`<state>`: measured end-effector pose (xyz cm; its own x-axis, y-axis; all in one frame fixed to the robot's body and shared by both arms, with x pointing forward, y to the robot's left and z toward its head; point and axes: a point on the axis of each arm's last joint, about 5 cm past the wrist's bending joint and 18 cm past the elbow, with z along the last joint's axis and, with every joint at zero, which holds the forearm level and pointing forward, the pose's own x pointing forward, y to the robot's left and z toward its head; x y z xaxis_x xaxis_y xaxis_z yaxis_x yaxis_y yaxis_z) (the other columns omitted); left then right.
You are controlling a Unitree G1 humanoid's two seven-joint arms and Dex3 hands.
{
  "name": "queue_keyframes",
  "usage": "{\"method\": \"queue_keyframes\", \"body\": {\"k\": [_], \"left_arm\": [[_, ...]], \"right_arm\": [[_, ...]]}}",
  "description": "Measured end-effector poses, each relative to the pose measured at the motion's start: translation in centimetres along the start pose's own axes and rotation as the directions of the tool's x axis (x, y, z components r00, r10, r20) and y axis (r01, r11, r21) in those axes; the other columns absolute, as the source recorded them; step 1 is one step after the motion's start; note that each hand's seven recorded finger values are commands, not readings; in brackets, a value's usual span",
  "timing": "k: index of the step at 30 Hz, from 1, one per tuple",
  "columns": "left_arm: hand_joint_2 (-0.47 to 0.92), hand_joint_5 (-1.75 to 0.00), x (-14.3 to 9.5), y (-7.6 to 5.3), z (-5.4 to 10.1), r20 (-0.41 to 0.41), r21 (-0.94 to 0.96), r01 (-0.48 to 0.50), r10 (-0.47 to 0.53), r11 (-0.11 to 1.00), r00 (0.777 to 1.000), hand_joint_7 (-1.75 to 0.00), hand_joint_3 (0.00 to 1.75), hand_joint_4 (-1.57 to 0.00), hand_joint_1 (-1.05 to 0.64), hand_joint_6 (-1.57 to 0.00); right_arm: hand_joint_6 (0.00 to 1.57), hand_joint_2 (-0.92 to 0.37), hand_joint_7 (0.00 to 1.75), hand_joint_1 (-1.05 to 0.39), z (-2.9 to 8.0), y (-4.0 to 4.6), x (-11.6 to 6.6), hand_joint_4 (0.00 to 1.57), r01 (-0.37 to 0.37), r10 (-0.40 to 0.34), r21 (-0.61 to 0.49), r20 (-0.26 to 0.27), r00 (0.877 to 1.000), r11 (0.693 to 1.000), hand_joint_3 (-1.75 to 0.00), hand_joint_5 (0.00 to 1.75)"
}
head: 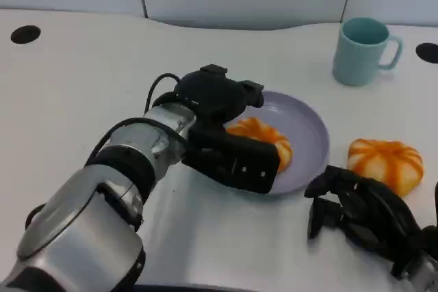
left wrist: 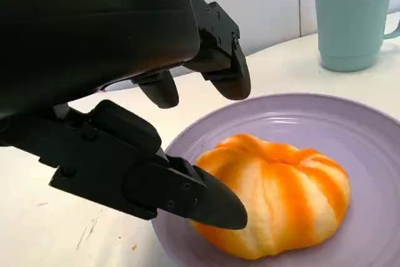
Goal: Grasp the bread from the table and place it into the plate.
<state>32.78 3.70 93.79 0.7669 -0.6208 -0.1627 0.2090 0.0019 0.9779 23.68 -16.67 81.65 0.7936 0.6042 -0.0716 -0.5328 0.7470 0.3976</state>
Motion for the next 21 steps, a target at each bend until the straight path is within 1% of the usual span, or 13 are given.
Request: {"method": "queue_keyframes", "body": {"k": [2, 4, 8, 10, 13, 16, 18, 20, 21], "left_arm": [[0.92, -1.07, 0.0, 0.1, -0.1, 0.000, -0.023, -0.010, 0.010, 1.000, 1.000, -0.88, 0.08, 0.00, -0.88, -0.05], [0.92, -1.08, -0.1, 0.3, -0.3, 0.003, -0.068, -0.034, 0.034, 0.997, 0.999, -0.91, 0.08, 0.00, -0.88, -0.03], [0.92, -1.03, -0.4, 0.7, -0.9, 0.004, -0.179, -0.090, 0.092, 0.980, 0.996, -0.92, 0.11, 0.00, -0.87, 0.00], [0.92, -0.98, -0.7, 0.7, -1.4, -0.003, -0.255, -0.120, 0.123, 0.960, 0.992, -0.88, 0.13, 0.00, -0.87, 0.00], [0.92, -0.95, -1.3, 0.6, -2.2, -0.011, -0.372, -0.146, 0.154, 0.917, 0.988, -0.87, 0.13, 0.00, -0.91, 0.00], [0.92, -0.96, -2.1, 0.2, -3.1, -0.010, -0.501, -0.144, 0.161, 0.853, 0.987, -0.89, 0.12, 0.00, -0.93, -0.01], [0.92, -1.02, -2.5, -0.1, -3.5, -0.005, -0.576, -0.138, 0.165, 0.806, 0.986, -0.88, 0.09, 0.00, -0.91, -0.02], [0.92, -1.04, -2.9, -0.3, -3.8, 0.013, -0.651, -0.130, 0.182, 0.748, 0.983, -0.87, 0.08, 0.00, -0.90, -0.03], [0.92, -1.03, -3.1, -0.4, -4.0, 0.019, -0.679, -0.129, 0.193, 0.723, 0.981, -0.84, 0.11, 0.00, -0.91, -0.04]], "right_arm": [[0.72, -0.92, 1.07, -0.48, 0.0, 0.01, 0.0, 0.66, 0.001, -0.001, -0.005, 0.001, 1.000, 1.000, -0.11, 1.64], [0.72, -0.92, 1.07, -0.48, 0.0, 0.03, 0.0, 0.66, 0.002, -0.002, -0.011, 0.002, 1.000, 1.000, -0.10, 1.64], [0.73, -0.92, 1.08, -0.51, -0.1, 0.03, 0.0, 0.64, 0.003, -0.002, -0.015, 0.004, 1.000, 1.000, -0.11, 1.63], [0.72, -0.92, 1.08, -0.50, 0.0, 0.05, 0.0, 0.63, 0.004, -0.004, -0.018, 0.003, 1.000, 1.000, -0.11, 1.62], [0.73, -0.92, 1.08, -0.52, 0.0, 0.03, 0.1, 0.63, 0.006, -0.006, -0.016, 0.000, 1.000, 1.000, -0.10, 1.62], [0.74, -0.92, 1.07, -0.51, 0.0, -0.01, 0.1, 0.63, 0.006, -0.006, -0.013, -0.004, 1.000, 1.000, -0.07, 1.64], [0.74, -0.92, 1.06, -0.51, 0.1, -0.04, 0.2, 0.62, 0.007, -0.007, -0.012, -0.006, 1.000, 1.000, -0.07, 1.64], [0.74, -0.92, 1.07, -0.51, 0.1, -0.05, 0.2, 0.62, 0.010, -0.010, -0.019, -0.010, 1.000, 1.000, -0.08, 1.64], [0.73, -0.92, 1.08, -0.51, 0.2, -0.03, 0.3, 0.60, 0.012, -0.013, -0.026, -0.013, 1.000, 1.000, -0.10, 1.65]]}}
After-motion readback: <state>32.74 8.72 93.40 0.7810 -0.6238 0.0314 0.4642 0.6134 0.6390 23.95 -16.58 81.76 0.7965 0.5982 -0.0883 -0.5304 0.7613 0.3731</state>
